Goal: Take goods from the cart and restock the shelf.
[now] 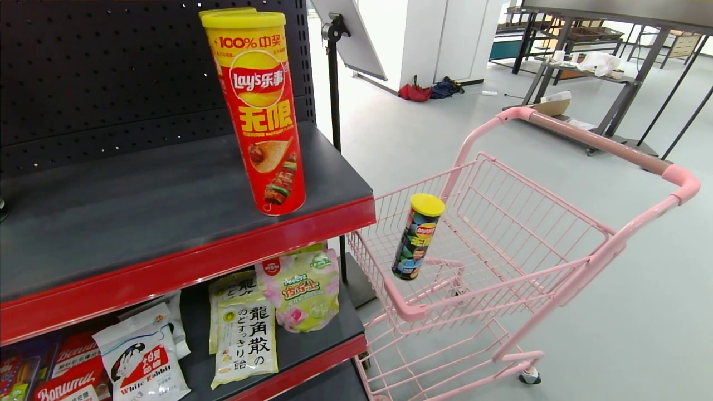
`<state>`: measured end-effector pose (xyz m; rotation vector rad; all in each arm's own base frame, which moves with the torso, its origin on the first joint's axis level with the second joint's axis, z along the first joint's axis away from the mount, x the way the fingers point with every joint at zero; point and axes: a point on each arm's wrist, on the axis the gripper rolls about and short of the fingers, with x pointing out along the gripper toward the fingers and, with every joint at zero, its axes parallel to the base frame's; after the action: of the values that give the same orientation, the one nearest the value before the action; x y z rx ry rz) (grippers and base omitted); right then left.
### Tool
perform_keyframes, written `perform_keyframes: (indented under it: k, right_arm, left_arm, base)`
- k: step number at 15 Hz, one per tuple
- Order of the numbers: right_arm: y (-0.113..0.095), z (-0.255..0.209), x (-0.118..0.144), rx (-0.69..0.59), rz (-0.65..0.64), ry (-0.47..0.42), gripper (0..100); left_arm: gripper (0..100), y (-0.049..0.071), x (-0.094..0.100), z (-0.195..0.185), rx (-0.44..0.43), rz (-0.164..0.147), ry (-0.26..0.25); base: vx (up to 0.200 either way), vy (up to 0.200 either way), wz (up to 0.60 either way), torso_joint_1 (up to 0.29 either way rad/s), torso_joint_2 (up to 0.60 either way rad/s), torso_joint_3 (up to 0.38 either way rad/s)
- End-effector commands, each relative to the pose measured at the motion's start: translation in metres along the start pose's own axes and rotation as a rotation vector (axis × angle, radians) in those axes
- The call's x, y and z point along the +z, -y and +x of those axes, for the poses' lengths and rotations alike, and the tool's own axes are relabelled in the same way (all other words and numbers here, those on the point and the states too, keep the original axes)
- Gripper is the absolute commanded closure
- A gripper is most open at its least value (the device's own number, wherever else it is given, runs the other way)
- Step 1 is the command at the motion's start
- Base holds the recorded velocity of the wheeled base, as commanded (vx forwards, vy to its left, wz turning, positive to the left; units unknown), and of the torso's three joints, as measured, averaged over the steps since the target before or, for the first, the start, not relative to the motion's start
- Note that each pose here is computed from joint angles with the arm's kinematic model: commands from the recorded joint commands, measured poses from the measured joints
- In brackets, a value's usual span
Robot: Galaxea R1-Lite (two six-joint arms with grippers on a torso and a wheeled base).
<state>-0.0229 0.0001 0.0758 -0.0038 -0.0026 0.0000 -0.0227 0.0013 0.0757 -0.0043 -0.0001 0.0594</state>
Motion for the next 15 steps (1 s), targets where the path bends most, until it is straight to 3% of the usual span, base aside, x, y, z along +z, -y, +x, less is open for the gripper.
perform_keyframes:
  k: [1,5,8,11,14,15]
  right_arm:
    - [0.0,0.0,0.0,0.002,0.002,-0.001,0]
    - [0.0,0.0,0.0,0.006,0.002,-0.003,0]
    - [0.0,0.005,0.001,-0.012,-0.007,-0.067,0]
    - [0.0,0.004,0.001,-0.031,-0.049,-0.054,0]
    - [0.0,0.0,0.001,0.004,-0.055,0.007,0]
    - [0.0,-0.003,0.018,0.019,-0.051,0.072,0]
  left_arm:
    - [0,0.0,0.0,0.0,0.0,0.0,0.0]
    - [0,0.0,0.0,0.0,0.0,0.001,0.0]
    - [0,0.0,0.0,0.0,0.0,0.0,0.0]
    - [0,0.0,0.0,0.0,0.0,0.0,0.0]
    - [0,0.0,0.0,0.0,0.0,0.0,0.0]
    - [0,0.0,0.0,0.0,0.0,0.001,0.0]
  base:
    - [0.0,0.0,0.0,-0.115,0.4,0.281]
    - [0.0,0.0,0.0,-0.044,0.17,0.113]
    - [0.0,0.0,0.0,0.0,0.0,0.0]
    - [0.0,0.0,0.0,0.0,0.0,0.0]
    - [0.0,0.0,0.0,0.0,0.0,0.0]
    - [0.0,0.0,0.0,0.0,0.0,0.0]
